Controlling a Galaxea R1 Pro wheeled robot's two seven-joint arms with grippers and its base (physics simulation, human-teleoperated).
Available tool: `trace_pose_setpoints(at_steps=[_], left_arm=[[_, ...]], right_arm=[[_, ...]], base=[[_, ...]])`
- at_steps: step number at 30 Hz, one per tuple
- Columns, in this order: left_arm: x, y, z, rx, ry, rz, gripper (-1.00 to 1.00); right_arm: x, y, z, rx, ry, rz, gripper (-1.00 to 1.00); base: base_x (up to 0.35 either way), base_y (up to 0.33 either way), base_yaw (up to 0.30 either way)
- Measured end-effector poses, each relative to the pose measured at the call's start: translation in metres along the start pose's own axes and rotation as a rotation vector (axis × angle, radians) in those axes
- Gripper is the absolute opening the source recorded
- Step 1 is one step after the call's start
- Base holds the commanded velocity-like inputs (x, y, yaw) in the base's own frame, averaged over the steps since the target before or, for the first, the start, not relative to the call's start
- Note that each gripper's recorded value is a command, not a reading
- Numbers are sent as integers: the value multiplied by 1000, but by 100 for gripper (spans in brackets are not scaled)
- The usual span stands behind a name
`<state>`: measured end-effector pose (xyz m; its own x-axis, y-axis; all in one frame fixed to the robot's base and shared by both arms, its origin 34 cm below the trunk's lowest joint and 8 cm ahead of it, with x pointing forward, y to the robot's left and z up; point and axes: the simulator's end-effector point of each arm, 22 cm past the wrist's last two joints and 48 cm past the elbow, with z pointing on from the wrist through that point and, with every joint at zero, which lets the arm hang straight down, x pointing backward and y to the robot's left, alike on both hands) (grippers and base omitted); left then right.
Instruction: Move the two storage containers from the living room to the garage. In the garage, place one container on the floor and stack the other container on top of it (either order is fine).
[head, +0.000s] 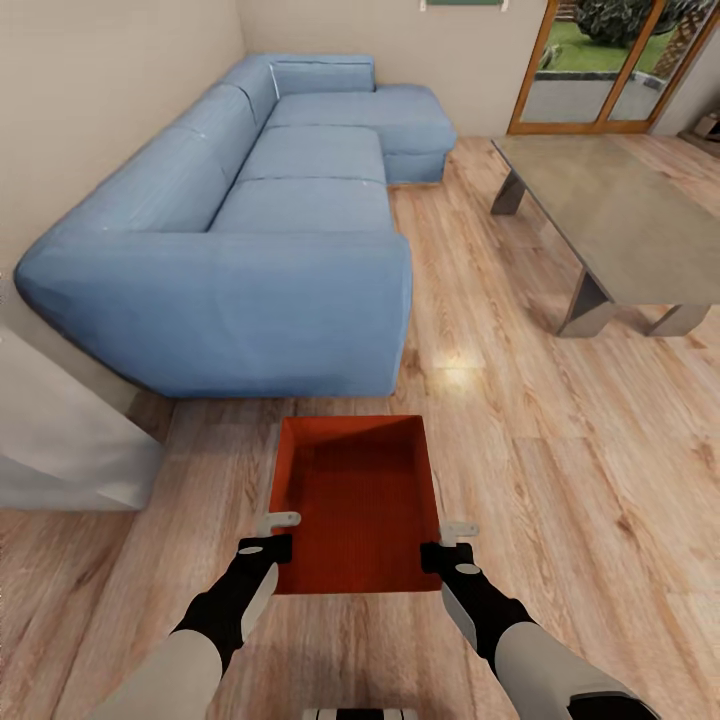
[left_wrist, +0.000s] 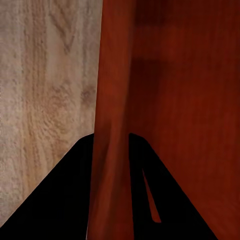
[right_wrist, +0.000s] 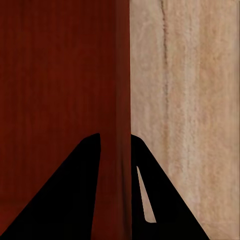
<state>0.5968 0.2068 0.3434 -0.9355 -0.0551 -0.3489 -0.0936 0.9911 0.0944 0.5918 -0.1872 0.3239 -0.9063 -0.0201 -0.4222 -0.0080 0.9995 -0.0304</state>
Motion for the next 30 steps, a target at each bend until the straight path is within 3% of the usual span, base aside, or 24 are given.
trace_pose_setpoints(at_steps=[30], left_arm=[[-26, 5, -51, 0, 2, -2, -100]], right_arm=[[-30, -2, -49, 0, 2, -1, -100]], base=[[0, 0, 0]])
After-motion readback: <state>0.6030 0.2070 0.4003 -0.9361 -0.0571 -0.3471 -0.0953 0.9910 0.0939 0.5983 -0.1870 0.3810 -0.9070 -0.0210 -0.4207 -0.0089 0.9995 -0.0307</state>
